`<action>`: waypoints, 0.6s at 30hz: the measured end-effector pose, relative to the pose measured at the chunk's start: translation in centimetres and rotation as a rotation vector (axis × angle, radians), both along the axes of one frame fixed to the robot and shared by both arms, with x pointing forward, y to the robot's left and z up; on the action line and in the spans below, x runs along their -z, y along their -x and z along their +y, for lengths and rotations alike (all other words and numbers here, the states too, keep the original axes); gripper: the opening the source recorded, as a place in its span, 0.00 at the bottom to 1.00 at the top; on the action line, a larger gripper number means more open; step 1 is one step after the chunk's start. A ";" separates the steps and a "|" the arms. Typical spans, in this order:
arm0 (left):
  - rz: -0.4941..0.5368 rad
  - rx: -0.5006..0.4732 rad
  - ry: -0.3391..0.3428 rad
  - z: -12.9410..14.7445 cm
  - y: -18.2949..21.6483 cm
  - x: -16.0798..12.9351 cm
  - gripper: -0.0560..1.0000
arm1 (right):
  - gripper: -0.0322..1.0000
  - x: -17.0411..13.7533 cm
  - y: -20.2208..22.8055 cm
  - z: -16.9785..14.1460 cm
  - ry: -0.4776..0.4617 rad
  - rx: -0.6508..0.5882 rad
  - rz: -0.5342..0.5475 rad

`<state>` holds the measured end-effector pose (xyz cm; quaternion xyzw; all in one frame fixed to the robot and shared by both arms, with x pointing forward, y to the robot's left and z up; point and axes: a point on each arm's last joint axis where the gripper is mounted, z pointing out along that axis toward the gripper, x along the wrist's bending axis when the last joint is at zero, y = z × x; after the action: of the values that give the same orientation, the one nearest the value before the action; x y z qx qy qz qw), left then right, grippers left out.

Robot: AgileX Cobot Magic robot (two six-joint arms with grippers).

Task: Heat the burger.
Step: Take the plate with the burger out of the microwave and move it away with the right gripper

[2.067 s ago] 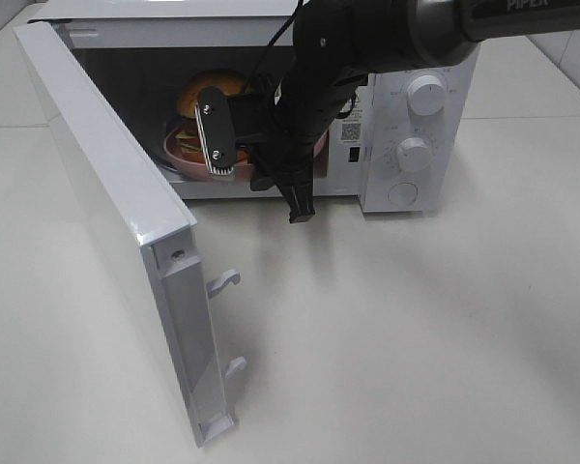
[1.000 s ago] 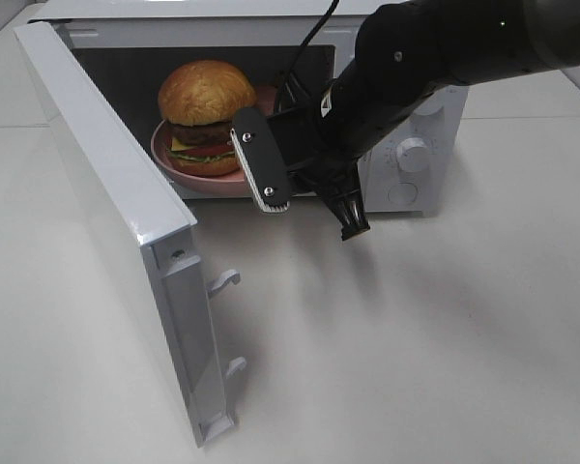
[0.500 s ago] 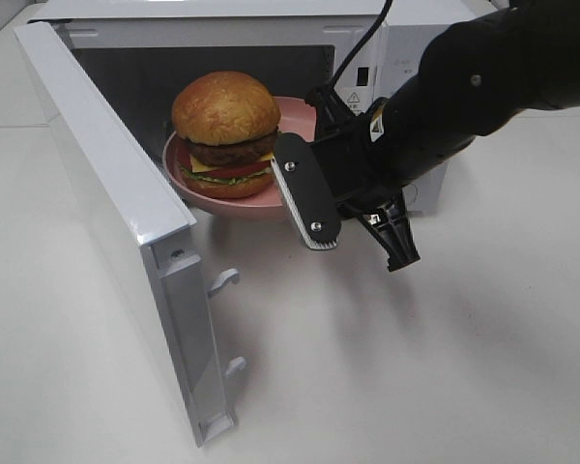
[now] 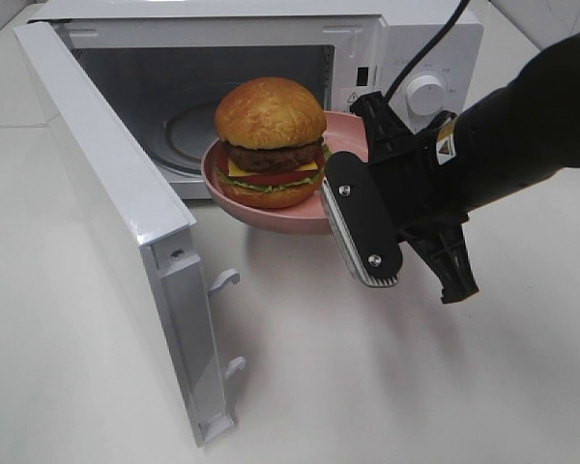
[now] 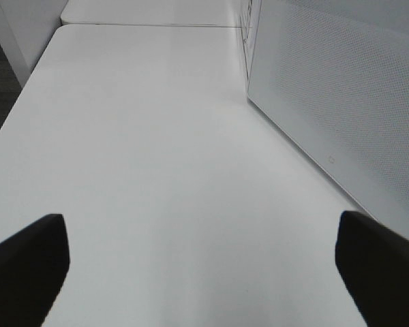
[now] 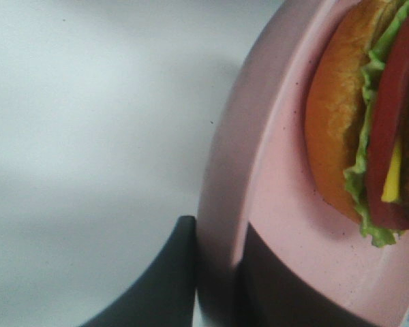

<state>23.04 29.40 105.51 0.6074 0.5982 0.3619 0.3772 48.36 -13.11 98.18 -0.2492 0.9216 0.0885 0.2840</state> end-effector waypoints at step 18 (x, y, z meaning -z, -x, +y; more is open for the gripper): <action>0.000 0.000 0.000 0.0 0.0 0.0 0.98 | 0.11 -1.5 5.4 -4.1 -0.055 0.048 -0.044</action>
<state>23.04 29.40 105.51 0.6074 0.5982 0.3619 0.3772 43.00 -17.17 99.70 -0.2209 0.9181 0.1017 0.3129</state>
